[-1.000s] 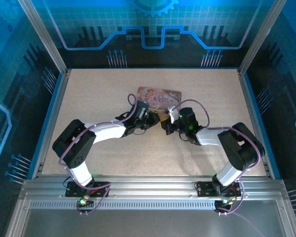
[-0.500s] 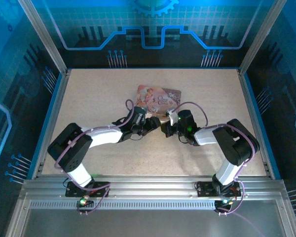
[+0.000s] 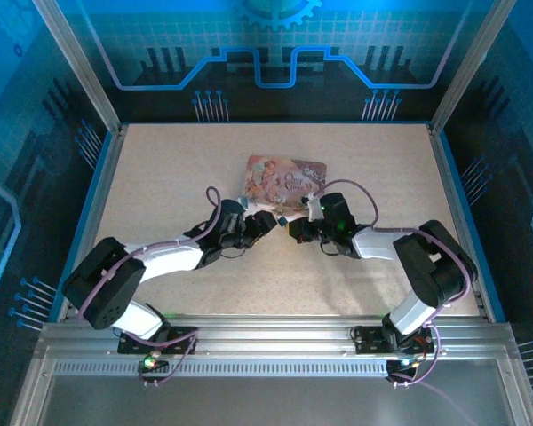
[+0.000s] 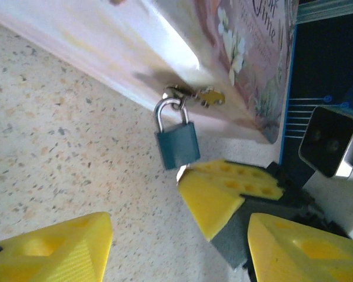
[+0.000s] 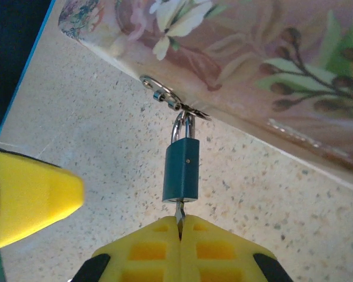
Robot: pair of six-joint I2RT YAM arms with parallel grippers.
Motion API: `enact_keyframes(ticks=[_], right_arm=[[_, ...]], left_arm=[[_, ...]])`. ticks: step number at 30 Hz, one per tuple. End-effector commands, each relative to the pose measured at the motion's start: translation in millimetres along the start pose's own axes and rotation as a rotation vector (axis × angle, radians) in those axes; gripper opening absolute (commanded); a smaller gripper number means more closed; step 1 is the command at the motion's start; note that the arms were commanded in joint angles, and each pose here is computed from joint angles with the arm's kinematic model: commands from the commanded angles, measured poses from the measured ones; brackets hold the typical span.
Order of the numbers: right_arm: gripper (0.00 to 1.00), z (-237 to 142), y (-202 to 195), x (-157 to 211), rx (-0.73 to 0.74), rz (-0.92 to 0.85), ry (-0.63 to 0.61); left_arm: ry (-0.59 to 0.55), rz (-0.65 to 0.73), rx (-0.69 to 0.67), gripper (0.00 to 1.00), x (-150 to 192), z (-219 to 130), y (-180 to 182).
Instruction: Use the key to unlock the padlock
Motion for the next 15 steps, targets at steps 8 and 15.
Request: enact_keyframes(ticks=[8, 15], right_arm=[[0.0, -5.6, 21.0, 8.9, -0.072, 0.292, 0.071], [0.0, -2.7, 24.5, 10.0, -0.112, 0.37, 0.074]], left_arm=[[0.022, -0.093, 0.066, 0.58, -0.3, 24.2, -3.1], [0.034, -0.126, 0.063, 0.51, 4.0, 35.1, -2.1]])
Point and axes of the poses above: each hand's point on the last joint's axis, 136 mm out from that joint toward the fingers, its own z axis out along the fingers, its own y axis along the line the jaws close on, x = y × z, the point moved 3 cm from there along -z, back along the fingers, and after that the axes turned 5 degrees about -z, right-handed, at the moved point
